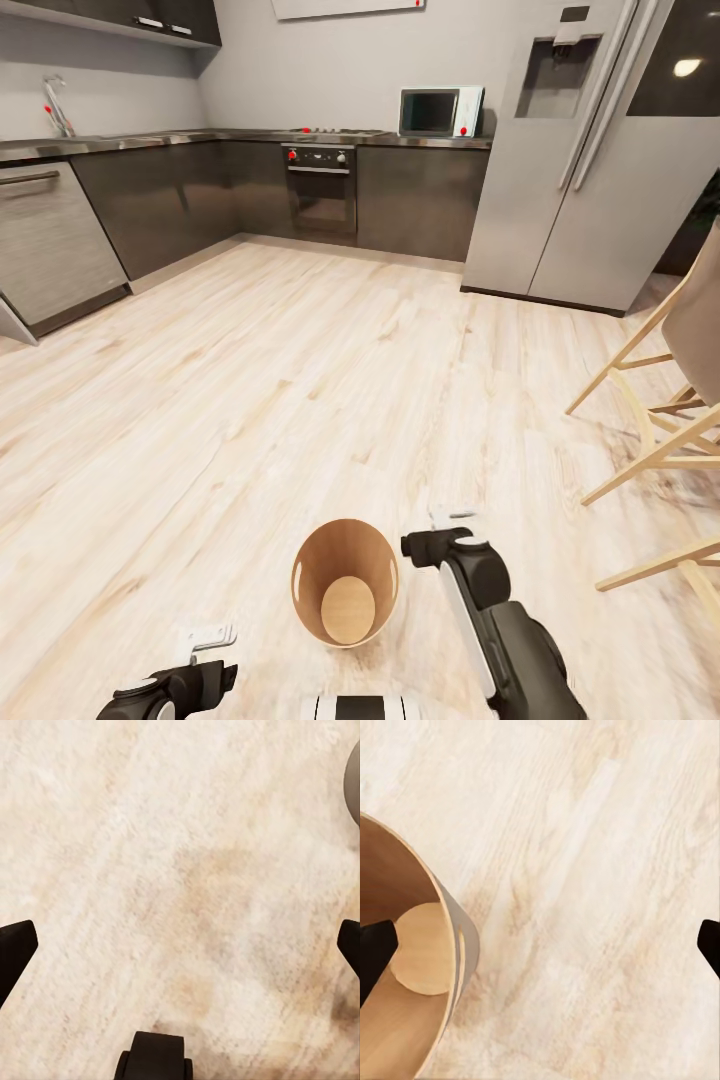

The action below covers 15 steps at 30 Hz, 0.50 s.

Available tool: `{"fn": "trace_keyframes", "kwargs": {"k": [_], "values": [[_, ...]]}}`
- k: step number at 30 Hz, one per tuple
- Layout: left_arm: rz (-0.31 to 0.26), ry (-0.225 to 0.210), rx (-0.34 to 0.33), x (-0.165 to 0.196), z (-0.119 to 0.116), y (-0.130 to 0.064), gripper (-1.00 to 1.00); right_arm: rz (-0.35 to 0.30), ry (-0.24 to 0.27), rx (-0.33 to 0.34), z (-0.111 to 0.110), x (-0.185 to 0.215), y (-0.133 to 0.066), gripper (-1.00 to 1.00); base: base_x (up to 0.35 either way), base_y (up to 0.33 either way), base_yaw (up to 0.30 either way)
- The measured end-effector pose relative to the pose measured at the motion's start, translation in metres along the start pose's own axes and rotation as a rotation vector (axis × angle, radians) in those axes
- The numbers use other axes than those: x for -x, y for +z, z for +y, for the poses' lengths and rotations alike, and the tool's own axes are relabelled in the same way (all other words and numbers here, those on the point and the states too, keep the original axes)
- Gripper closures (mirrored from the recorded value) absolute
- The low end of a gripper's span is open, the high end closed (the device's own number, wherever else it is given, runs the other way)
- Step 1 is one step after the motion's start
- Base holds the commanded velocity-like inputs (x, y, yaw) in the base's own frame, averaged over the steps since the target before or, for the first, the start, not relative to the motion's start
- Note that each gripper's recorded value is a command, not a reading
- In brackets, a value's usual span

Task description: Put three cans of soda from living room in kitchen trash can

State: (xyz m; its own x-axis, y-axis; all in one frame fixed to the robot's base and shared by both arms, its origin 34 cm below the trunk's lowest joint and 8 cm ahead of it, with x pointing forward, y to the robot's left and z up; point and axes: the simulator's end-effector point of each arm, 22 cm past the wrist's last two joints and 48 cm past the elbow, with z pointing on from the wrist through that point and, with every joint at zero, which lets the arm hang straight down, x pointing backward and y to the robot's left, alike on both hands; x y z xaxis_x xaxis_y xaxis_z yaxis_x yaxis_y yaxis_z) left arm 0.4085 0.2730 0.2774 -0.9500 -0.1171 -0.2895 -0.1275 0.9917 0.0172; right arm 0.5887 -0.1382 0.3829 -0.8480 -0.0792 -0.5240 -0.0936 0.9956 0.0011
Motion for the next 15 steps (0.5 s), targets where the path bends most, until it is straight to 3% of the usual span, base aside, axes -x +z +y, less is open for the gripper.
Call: {"fn": "trace_keyframes", "kwargs": {"k": [6,15], "values": [[-0.001,0.002,0.003,0.000,0.001,0.000,-1.00,0.021,-0.023,0.000,0.006,0.001,0.035,-1.00,0.000,0.000,0.000],[0.000,0.005,0.007,0.000,0.004,0.000,-1.00,0.044,-0.013,0.021,0.014,-0.015,0.064,-1.00,0.000,0.000,0.000]]}}
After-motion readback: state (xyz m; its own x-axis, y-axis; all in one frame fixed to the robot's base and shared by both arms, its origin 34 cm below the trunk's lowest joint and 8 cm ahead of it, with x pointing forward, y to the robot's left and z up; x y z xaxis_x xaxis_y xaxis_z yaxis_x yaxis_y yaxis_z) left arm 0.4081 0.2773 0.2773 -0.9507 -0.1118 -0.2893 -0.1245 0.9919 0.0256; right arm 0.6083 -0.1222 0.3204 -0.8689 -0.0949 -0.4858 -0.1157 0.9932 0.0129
